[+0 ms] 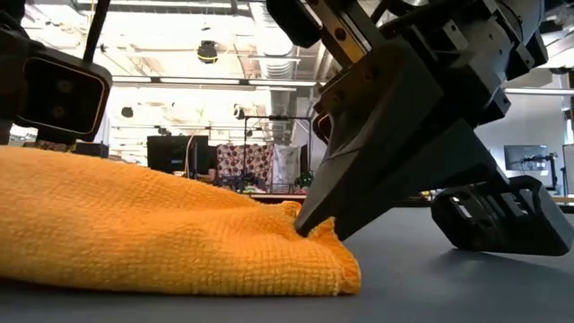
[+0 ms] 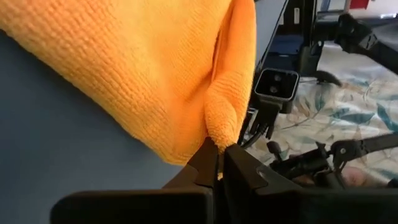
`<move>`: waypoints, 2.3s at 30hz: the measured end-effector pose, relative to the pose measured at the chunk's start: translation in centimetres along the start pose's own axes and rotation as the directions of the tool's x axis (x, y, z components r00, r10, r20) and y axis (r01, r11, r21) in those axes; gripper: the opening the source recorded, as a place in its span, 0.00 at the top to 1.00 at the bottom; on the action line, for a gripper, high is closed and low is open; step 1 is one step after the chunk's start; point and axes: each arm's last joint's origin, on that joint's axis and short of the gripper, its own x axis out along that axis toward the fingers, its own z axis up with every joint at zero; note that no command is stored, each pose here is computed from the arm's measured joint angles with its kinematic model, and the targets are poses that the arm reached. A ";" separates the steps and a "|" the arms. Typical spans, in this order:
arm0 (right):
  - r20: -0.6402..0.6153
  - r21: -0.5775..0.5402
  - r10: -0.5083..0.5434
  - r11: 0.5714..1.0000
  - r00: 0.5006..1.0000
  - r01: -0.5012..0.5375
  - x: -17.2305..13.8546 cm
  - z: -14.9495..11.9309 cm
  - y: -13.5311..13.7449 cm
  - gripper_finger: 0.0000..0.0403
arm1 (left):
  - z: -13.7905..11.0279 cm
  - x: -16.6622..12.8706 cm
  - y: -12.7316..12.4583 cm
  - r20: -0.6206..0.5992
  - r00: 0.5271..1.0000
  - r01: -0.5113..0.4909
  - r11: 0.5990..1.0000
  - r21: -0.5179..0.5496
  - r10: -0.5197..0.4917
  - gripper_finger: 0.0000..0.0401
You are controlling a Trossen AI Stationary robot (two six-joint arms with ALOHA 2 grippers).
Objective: Roll towel
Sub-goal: Roll the yellow towel
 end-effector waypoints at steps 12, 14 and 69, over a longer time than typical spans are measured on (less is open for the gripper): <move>0.016 -0.025 -0.017 1.000 1.000 0.017 0.0 0.3 -0.2 0.96 | 0.5 -1.6 -0.6 0.083 0.995 -0.066 0.967 0.248 0.047 0.89; 0.016 -0.025 -0.017 1.000 1.000 0.017 0.0 0.3 -0.2 0.96 | 0.6 -2.3 -0.4 0.124 0.987 -0.133 0.955 0.267 0.103 0.90; 0.005 -0.042 0.035 0.999 0.999 -0.034 -0.1 1.5 0.3 0.86 | -1.7 2.1 -4.6 0.163 0.966 -0.137 -0.137 0.981 0.199 0.64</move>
